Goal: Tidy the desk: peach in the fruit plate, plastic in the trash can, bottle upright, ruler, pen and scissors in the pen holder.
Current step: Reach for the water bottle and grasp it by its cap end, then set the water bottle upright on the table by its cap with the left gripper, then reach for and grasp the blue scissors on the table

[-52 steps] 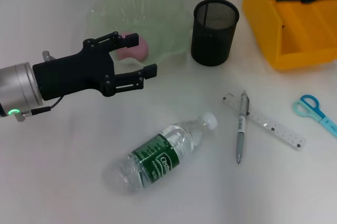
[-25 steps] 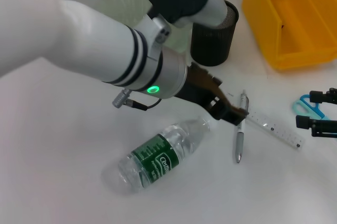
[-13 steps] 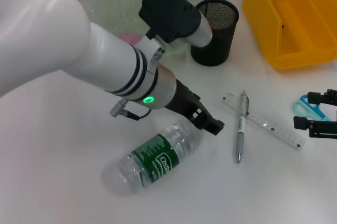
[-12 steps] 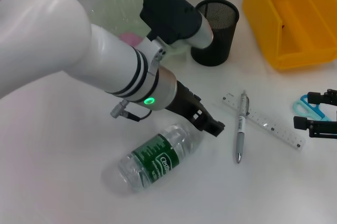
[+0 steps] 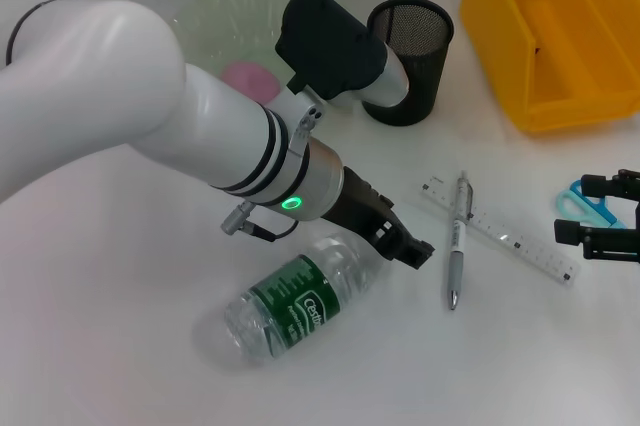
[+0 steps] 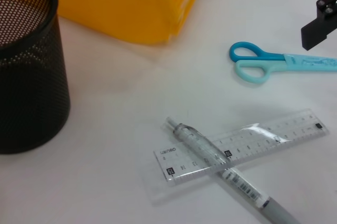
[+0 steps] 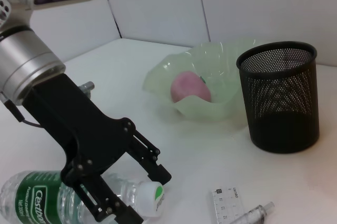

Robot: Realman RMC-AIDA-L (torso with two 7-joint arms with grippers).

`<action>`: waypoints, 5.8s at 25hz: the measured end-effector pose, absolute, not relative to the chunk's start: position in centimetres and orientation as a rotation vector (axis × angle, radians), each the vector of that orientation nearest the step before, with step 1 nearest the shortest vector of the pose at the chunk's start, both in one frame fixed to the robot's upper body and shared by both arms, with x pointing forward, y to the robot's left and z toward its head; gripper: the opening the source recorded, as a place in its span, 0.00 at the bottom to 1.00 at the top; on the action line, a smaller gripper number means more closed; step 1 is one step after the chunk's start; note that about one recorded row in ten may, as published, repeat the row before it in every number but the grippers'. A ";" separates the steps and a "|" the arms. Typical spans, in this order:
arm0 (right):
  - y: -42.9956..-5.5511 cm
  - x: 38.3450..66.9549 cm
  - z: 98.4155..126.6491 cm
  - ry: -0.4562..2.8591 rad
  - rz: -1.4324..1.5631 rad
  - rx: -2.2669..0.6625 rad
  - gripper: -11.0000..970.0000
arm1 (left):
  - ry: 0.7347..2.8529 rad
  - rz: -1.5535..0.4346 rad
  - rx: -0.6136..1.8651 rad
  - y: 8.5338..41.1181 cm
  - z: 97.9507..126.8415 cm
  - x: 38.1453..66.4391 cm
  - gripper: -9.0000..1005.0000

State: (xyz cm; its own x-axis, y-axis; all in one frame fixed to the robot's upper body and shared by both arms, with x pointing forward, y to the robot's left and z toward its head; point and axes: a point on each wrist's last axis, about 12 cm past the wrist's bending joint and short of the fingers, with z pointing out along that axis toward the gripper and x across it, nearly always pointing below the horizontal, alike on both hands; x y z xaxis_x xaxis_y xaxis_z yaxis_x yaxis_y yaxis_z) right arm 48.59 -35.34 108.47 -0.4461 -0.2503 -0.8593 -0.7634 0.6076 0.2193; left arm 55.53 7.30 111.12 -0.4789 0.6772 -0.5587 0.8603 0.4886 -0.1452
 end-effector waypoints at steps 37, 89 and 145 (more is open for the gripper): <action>-34.8 49.1 108.6 1.998 0.793 -0.798 0.85 | 2.098 -0.638 1.202 16.8 116.6 55.3 0.44; -34.1 49.6 108.7 2.007 0.817 -0.803 0.82 | 1.853 -0.701 0.986 24.1 115.8 55.3 0.44; -34.0 54.1 122.0 2.736 0.294 -0.467 0.78 | 1.422 -1.125 1.130 20.9 107.5 47.5 0.84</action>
State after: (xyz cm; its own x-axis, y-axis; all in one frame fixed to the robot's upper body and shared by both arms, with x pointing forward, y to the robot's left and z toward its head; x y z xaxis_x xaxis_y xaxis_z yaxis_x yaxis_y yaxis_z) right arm 54.07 -33.97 122.03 -0.8848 -0.2816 -0.3712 -0.3540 0.9243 0.1425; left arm 47.54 20.87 107.45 -0.1065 0.0960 -0.9897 0.9852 0.1446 -0.0920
